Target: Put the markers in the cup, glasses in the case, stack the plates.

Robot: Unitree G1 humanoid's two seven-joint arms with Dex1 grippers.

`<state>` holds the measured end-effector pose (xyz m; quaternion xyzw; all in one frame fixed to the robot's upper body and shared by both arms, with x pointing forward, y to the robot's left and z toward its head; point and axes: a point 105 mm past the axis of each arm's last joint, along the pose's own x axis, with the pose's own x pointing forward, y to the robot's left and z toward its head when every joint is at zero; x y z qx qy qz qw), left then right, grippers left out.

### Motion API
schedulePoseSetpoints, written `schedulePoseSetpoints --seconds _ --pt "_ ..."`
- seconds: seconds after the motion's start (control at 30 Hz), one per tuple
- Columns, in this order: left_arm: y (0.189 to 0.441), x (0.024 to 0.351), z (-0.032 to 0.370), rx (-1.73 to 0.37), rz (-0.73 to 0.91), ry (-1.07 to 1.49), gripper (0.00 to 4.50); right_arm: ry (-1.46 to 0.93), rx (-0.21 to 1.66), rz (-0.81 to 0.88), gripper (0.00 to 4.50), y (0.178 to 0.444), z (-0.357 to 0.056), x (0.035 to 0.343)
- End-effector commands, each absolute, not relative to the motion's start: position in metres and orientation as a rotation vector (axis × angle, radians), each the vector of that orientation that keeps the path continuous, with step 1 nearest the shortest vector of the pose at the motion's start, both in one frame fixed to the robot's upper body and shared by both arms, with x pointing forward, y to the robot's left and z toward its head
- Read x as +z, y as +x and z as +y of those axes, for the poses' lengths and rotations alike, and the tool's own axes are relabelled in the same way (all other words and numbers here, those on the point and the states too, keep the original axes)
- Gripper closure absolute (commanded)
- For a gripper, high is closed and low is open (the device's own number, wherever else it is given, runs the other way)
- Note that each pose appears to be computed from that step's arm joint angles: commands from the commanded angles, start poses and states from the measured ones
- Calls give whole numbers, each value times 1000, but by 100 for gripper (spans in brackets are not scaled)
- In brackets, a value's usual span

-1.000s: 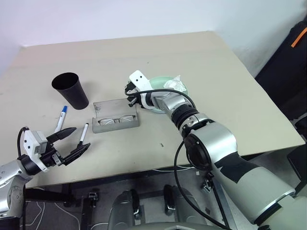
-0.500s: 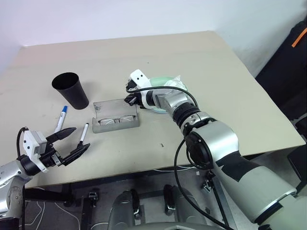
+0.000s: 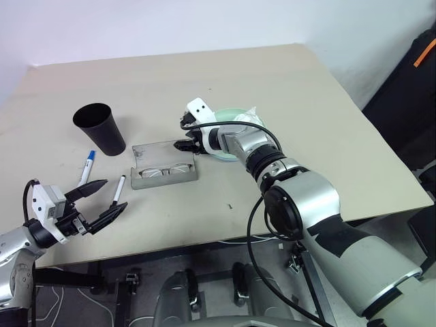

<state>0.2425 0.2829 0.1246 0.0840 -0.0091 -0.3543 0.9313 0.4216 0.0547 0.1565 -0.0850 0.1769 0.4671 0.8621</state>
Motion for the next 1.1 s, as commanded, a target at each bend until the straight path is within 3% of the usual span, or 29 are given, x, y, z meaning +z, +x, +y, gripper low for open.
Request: schedulePoseSetpoints --seconds 0.03,0.3,0.83,1.1 --pt "239 133 288 -708 -38 211 0 -193 987 356 154 422 55 161" --pt "236 130 290 -701 -32 208 0 -240 1044 382 154 417 55 156" --pt "241 129 290 -703 -35 200 0 -258 1397 417 154 386 63 180" --pt "249 131 288 -717 -41 194 0 -250 1487 490 154 373 62 166"
